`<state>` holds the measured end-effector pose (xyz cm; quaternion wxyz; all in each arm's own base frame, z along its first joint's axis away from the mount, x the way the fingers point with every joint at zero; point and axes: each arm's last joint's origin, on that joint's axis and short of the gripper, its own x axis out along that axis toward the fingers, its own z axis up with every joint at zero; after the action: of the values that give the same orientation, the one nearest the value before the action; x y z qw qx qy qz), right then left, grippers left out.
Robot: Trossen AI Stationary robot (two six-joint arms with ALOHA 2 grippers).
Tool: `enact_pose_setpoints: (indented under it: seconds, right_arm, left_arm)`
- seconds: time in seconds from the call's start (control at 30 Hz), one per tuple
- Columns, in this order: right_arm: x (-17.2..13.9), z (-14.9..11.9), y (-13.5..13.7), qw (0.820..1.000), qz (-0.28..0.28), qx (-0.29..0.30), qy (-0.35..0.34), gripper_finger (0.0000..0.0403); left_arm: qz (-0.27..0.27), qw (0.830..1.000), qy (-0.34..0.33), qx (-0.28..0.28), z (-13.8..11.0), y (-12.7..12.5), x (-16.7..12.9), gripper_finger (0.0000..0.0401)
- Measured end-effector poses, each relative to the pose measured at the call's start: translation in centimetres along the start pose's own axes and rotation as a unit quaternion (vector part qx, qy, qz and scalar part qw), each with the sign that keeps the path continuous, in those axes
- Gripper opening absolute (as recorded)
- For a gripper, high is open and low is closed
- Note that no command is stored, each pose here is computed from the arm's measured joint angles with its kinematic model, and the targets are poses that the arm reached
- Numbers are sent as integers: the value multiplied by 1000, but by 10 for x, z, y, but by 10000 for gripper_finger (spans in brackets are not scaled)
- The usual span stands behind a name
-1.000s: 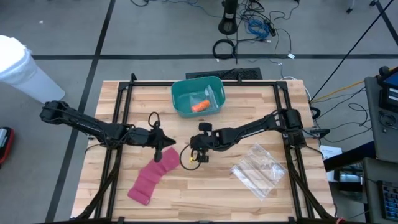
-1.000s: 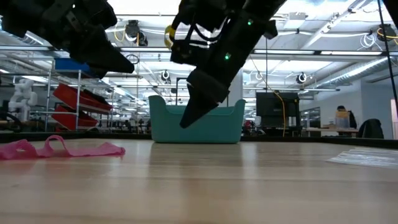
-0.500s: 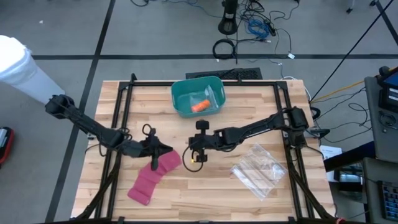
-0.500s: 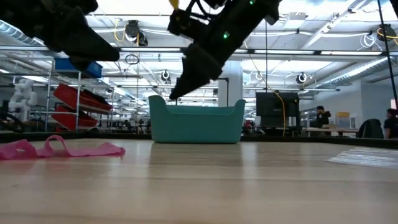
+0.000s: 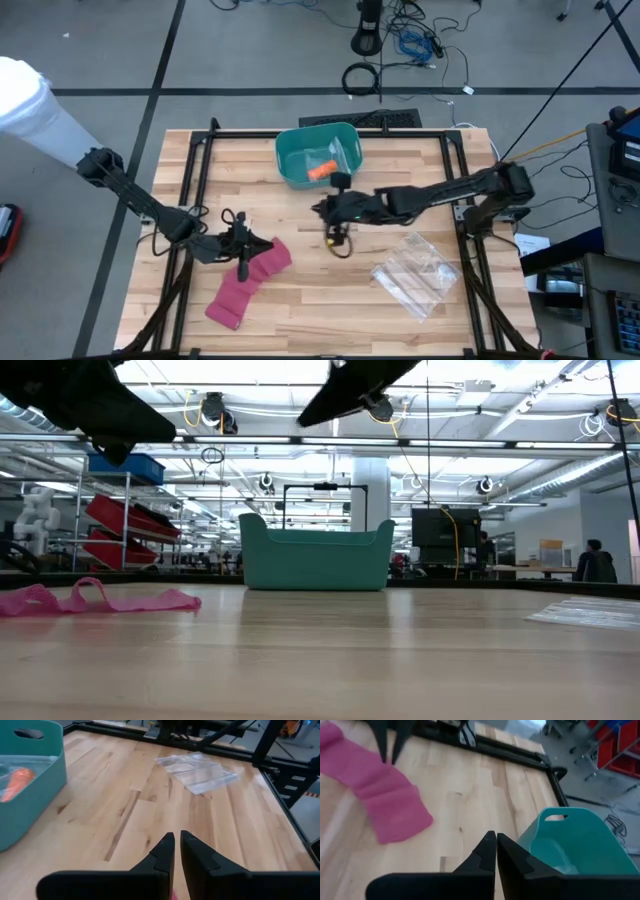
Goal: Roll bandage
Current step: Roll the pink bandage
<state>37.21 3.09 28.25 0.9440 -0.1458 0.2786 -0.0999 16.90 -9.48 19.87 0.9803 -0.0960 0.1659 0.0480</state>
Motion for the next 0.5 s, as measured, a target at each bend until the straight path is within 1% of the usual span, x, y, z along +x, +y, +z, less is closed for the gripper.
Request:
enact_pose_setpoints:
  seconds: [0.1,0.2,0.4,0.5]
  right_arm:
    - [-21,-11,-6,999,-4,21,-25,0]
    - [-38,-29,-10,997,-9,49,-61,0]
    - [-56,-70,-8,986,-6,109,-129,0]
    - [-55,-89,-3,980,40,121,-150,0]
  left_arm:
    - [2,1000,-6,-1,1,-1,-1,35]
    - [11,1000,-10,13,1,0,-1,35]
    - [22,1000,-8,20,0,1,2,35]
    - [28,998,2,49,-4,1,7,35]
